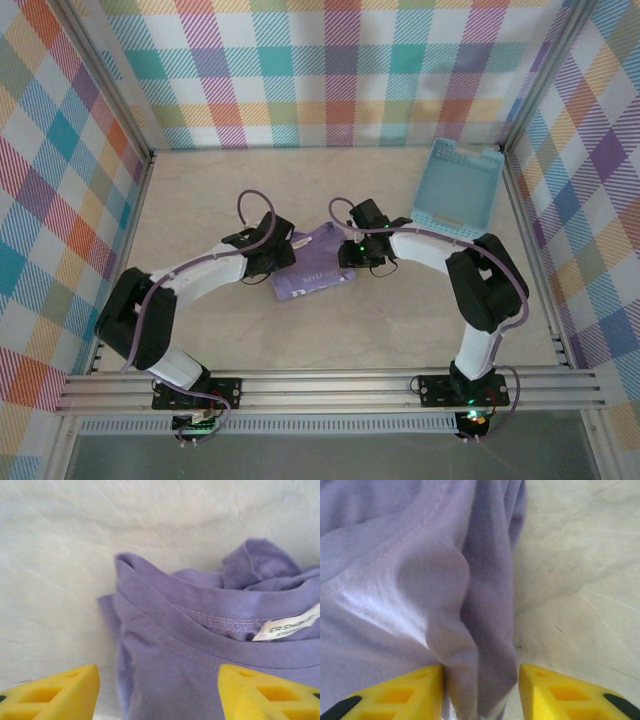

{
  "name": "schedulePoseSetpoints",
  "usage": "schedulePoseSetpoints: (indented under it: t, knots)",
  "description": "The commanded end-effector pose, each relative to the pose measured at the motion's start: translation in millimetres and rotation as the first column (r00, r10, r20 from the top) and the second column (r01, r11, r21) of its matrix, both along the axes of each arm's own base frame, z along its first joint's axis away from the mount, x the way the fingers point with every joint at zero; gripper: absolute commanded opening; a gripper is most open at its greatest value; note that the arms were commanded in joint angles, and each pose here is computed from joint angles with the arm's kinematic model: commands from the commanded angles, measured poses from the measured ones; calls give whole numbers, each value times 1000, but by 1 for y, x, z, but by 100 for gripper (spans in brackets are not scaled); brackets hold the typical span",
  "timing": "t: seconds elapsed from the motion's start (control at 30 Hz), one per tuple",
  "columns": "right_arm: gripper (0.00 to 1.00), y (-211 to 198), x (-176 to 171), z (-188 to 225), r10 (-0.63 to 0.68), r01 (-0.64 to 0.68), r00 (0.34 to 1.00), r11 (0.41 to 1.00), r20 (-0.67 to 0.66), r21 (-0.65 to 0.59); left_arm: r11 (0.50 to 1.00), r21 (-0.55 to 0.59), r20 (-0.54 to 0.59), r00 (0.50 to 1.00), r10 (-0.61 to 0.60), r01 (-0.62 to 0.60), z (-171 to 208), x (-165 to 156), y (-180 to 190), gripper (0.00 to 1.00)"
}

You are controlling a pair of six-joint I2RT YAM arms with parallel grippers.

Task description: Fold the inside-out t-shirt

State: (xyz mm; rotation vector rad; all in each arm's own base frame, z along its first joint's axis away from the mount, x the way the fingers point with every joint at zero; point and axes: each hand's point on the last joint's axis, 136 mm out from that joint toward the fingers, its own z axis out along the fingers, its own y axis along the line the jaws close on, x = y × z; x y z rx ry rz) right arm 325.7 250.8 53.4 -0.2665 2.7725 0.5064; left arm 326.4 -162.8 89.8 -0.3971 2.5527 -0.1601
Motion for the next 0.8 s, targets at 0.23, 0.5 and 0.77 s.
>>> schedulePoseSetpoints:
  t: [0.23,0.5,0.77]
  knots:
    - [64,-54,-4,89,-69,91,964,993,256,-72,999,41,52,998,-24,22,47,-24,-54,72]
    - [72,-94,-17,98,-171,206,928,976,332,-73,987,136,-147,987,-61,82,-18,-9,-99,90]
    - [76,-111,-27,103,-205,241,906,969,370,-53,916,325,-331,936,-122,235,-46,31,-14,97]
